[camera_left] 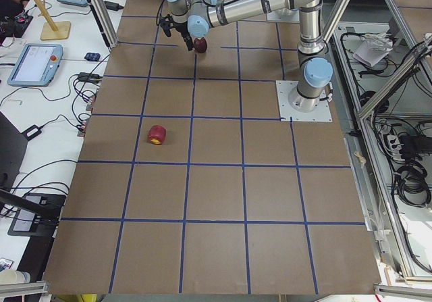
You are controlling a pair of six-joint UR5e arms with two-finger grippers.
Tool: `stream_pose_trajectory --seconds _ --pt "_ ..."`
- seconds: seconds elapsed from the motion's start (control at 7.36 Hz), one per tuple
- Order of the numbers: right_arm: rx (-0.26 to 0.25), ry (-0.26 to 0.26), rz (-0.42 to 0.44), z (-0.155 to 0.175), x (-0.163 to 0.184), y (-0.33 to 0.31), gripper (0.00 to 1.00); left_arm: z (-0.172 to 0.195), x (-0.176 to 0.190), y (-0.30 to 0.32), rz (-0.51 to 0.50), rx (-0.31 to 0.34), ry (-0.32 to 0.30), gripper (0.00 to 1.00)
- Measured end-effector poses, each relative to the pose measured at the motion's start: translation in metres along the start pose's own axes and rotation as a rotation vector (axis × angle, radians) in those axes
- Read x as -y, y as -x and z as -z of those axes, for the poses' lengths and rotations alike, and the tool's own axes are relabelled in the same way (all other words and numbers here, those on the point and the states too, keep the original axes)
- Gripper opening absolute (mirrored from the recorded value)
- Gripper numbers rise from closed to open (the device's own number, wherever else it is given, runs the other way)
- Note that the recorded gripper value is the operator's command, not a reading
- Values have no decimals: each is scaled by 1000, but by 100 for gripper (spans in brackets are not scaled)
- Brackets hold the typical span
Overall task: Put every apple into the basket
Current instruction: 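Release the red apple and move the left gripper to the other red apple, then grasp the centered red apple with right gripper while left grasps other apple, then carry the red apple to the basket with the right gripper while left lifts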
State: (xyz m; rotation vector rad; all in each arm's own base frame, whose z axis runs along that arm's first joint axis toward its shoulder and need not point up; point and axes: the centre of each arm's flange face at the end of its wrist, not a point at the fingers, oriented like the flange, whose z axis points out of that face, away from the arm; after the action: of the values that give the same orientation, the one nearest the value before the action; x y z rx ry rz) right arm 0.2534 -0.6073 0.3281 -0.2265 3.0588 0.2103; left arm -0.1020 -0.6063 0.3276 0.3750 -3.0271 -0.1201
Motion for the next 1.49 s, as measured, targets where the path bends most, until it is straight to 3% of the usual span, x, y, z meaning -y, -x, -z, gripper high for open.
stream_pose_trajectory --seconds 0.41,0.81,1.22,1.36,1.49 --pt "-28 -5 -79 -56 -22 124 100 13 64 147 -152 66 -21 100" --pt "-35 2 -93 -103 -16 145 100 -7 125 249 -445 116 -99 100" --pt "-81 9 -92 -145 -23 136 100 -62 156 298 -517 125 -114 100" --pt "-72 -11 -94 -153 -25 134 55 -77 161 301 -517 120 -108 100" --pt "-53 -48 -93 -150 -23 132 1 -90 165 304 -517 121 -110 82"
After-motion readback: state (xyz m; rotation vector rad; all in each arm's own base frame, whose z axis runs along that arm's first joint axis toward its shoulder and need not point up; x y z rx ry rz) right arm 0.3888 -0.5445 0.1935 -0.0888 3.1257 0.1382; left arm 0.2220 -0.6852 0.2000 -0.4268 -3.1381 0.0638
